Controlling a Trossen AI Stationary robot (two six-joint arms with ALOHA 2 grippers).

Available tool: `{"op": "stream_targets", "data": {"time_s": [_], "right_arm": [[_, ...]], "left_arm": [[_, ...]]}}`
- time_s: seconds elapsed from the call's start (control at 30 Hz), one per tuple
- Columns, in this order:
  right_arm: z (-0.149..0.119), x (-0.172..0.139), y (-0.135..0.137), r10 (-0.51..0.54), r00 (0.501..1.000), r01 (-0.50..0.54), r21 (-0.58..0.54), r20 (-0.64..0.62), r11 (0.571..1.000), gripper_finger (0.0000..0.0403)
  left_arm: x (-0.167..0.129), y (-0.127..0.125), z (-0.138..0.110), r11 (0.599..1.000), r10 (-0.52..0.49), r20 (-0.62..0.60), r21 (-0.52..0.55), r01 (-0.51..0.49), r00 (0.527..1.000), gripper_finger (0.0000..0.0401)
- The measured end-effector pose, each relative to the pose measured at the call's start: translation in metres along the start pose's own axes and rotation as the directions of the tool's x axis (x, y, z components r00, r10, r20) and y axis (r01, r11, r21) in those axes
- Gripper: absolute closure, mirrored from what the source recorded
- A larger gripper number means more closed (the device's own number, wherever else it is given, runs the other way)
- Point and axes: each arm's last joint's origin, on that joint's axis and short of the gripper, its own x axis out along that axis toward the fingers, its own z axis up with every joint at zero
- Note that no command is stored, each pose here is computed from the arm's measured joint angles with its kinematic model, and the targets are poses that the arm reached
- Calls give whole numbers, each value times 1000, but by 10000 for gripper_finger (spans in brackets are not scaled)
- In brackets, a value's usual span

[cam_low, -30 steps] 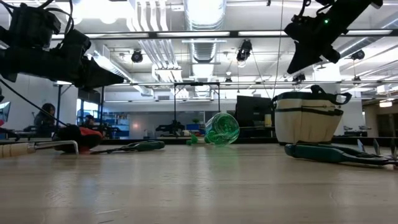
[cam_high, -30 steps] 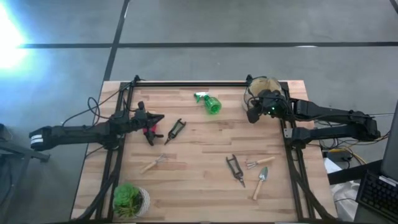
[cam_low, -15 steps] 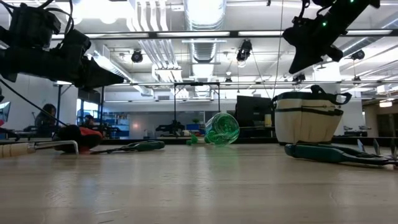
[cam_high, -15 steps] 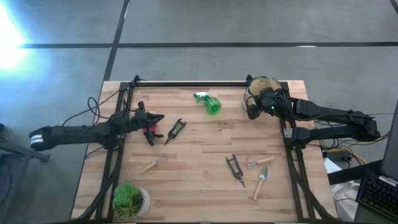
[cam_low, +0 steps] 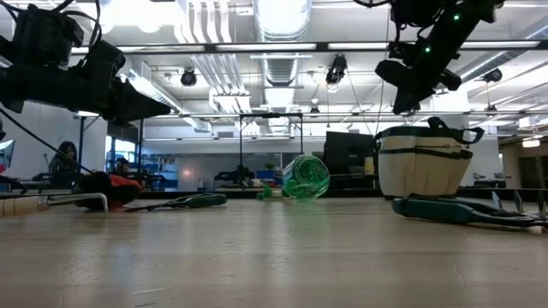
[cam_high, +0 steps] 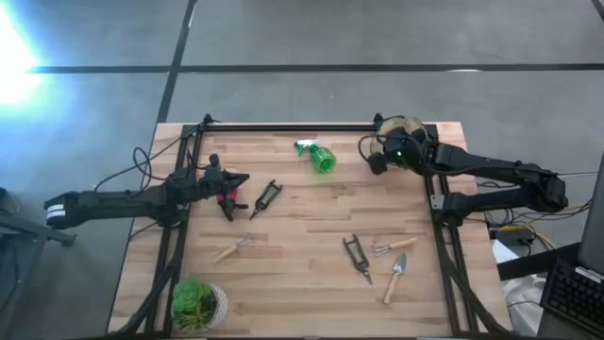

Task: Pick & Place Garden tools in Gardening bag
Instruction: Put the right shear scissors into the gardening bag

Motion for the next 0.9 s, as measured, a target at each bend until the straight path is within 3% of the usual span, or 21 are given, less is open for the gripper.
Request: {"op": "stream_targets", "data": {"time_s": [0.07, 0.23, 0.47, 0.57, 0.73, 0.9], "right_arm": [[8, 3, 0, -7, 1000, 7, -10, -3, 1000, 394], [31, 8, 0, 99, 992, -105, -67, -80, 992, 394], [49, 15, -8, -5, 976, -32, -163, -220, 986, 394], [52, 19, -9, -18, 969, -36, -214, -246, 976, 394], [57, 22, -12, 56, 959, -112, -191, -279, 975, 394], [53, 21, -14, 60, 957, -124, -215, -283, 969, 393]], "left_arm": [[0, 0, 0, 1000, 1, 0, 0, -1, 1000, 387], [0, 0, 0, 1000, 0, 0, 0, 0, 1000, 387], [0, 0, 0, 1000, 0, 1, 0, 0, 1000, 387], [0, 0, 0, 1000, 0, 0, 0, 0, 1000, 387], [0, 0, 0, 1000, 1, 0, 0, -1, 1000, 387], [0, 0, 0, 1000, 0, 0, 0, 0, 1000, 387]]}}
